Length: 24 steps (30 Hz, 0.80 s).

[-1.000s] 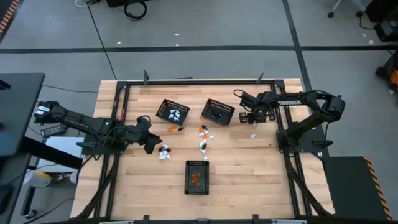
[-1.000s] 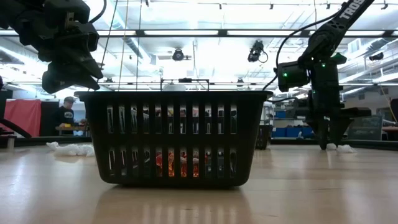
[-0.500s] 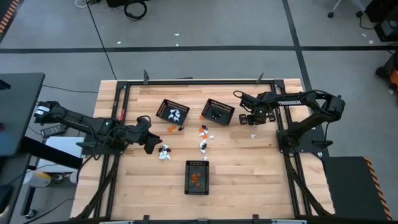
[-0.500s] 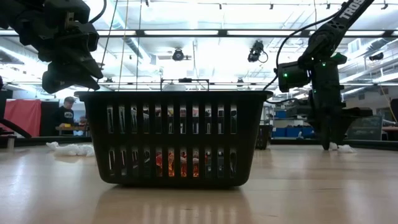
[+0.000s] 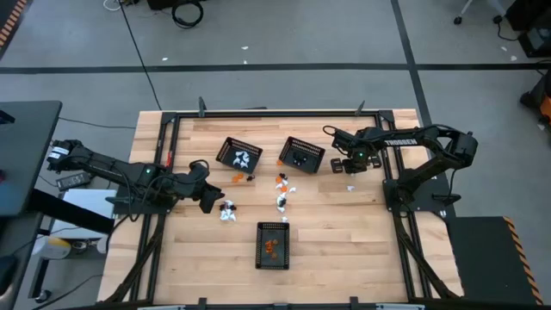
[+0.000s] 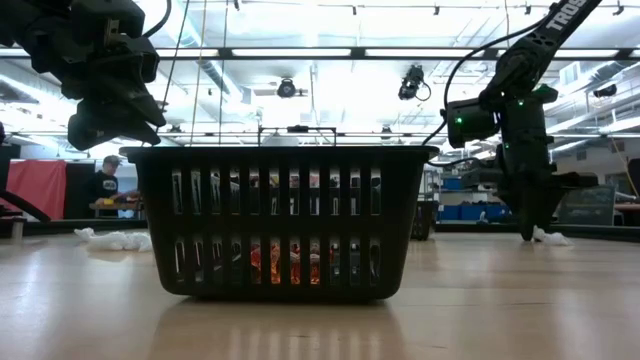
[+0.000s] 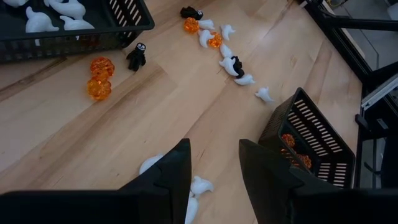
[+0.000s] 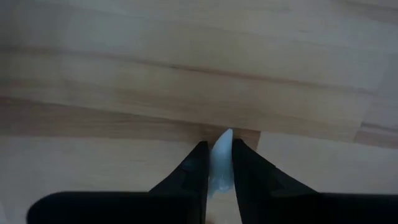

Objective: Sort Halloween decoration
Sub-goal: Put the white ghost toy into the top left black basket

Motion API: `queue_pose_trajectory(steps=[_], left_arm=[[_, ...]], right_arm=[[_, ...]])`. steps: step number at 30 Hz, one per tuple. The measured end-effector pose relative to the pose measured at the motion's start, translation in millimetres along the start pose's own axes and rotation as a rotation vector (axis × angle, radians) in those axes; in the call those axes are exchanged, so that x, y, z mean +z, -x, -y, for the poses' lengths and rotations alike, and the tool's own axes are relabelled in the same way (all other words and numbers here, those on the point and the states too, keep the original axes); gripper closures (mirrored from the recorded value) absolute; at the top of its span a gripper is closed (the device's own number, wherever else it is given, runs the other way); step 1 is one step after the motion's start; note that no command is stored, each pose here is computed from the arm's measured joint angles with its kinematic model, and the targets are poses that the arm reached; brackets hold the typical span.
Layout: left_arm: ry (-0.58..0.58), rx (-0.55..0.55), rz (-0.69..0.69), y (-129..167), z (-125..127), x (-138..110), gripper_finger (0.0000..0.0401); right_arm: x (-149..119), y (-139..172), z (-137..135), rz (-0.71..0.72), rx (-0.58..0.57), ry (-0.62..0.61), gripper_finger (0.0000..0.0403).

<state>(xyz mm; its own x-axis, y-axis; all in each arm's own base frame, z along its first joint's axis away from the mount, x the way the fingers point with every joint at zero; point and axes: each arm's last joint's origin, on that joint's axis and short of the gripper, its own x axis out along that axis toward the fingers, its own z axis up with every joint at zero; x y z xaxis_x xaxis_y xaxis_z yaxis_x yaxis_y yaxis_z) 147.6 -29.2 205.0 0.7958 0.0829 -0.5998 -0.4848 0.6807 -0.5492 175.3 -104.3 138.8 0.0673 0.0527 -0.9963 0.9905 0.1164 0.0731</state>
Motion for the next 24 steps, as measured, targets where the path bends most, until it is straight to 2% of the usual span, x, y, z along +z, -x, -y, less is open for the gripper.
queue_pose_trajectory(steps=[8,24], left_arm=[[0.0,0.0,0.0,0.0,0.0,0.0,0.0259],[-0.016,-0.001,0.0,0.0,0.1,0.0,0.0259]], right_arm=[[-0.8,0.4,-1.7,-0.015,0.019,0.024,0.0342],[-5.1,8.8,-25.6,0.032,0.118,0.099,0.0343]])
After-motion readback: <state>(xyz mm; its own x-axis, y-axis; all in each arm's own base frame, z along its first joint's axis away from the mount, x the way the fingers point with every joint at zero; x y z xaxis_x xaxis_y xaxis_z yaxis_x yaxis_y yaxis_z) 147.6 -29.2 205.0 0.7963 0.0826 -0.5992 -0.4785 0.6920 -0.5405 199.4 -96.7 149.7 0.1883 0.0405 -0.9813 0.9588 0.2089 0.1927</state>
